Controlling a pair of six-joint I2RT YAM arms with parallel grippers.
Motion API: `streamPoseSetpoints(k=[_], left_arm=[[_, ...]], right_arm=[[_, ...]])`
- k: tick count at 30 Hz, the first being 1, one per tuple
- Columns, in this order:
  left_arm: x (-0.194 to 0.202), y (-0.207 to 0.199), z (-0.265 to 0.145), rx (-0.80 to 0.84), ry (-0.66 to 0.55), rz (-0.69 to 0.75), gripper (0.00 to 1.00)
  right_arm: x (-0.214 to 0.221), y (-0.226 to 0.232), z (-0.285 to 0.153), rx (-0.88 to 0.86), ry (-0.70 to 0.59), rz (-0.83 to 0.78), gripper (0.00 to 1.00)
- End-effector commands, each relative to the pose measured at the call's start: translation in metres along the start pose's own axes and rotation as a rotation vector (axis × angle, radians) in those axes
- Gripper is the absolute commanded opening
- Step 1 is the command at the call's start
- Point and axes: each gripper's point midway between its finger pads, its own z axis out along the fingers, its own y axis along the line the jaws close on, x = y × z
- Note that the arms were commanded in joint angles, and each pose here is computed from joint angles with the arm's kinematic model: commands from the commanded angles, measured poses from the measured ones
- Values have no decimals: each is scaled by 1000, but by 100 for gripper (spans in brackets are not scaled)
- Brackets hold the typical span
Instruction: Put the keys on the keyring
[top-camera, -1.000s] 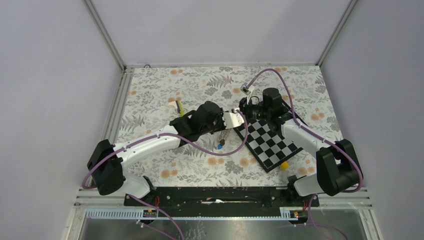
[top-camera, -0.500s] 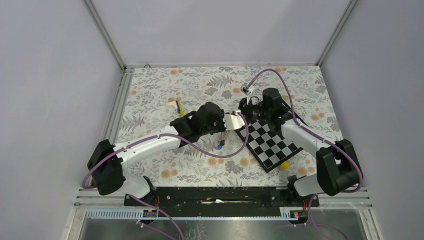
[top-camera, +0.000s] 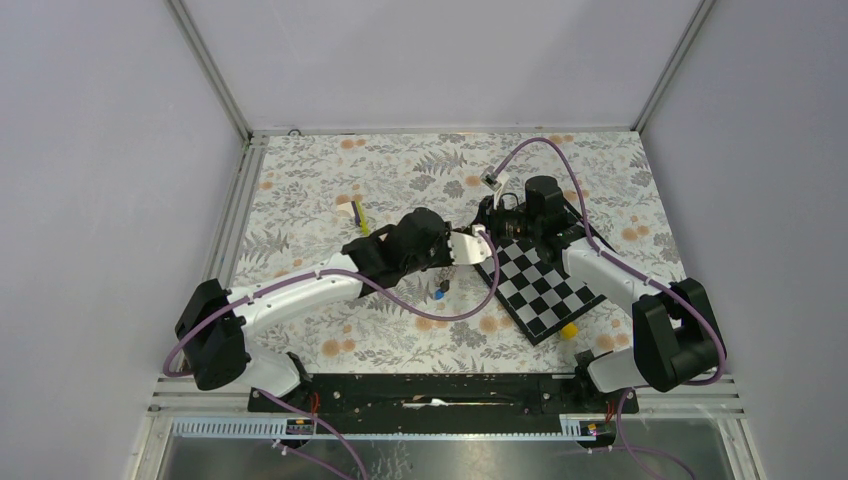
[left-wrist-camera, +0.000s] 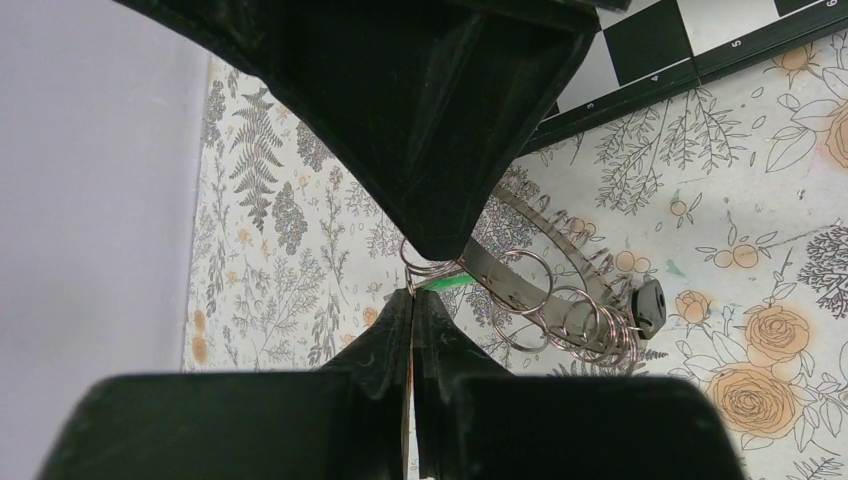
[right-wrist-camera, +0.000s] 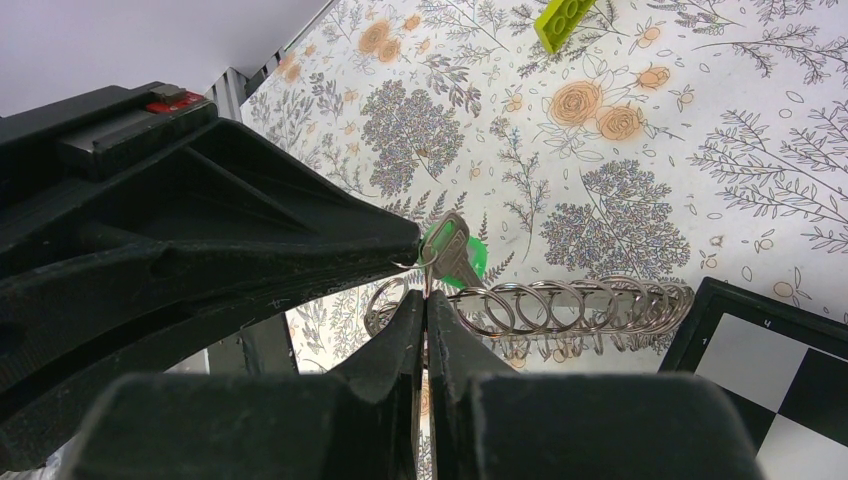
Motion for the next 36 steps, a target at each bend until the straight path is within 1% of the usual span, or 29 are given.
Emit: streamPoseSetpoints(k=[1, 12, 31, 36], left_arm=[[-9, -4, -3, 4, -19, 33, 0], [-7, -9, -2, 11, -7, 48, 0], [-14, 13, -8, -56, -38, -33, 0], [-16, 6, -9, -10, -57, -51, 0]], right_arm=[[-28, 13, -1, -30, -67, -88, 0], [-29, 13, -2, -28, -68, -92, 0], [-30, 14, -3, -25, -70, -108, 0], [-32, 16, -5, -28, -80, -123, 0]])
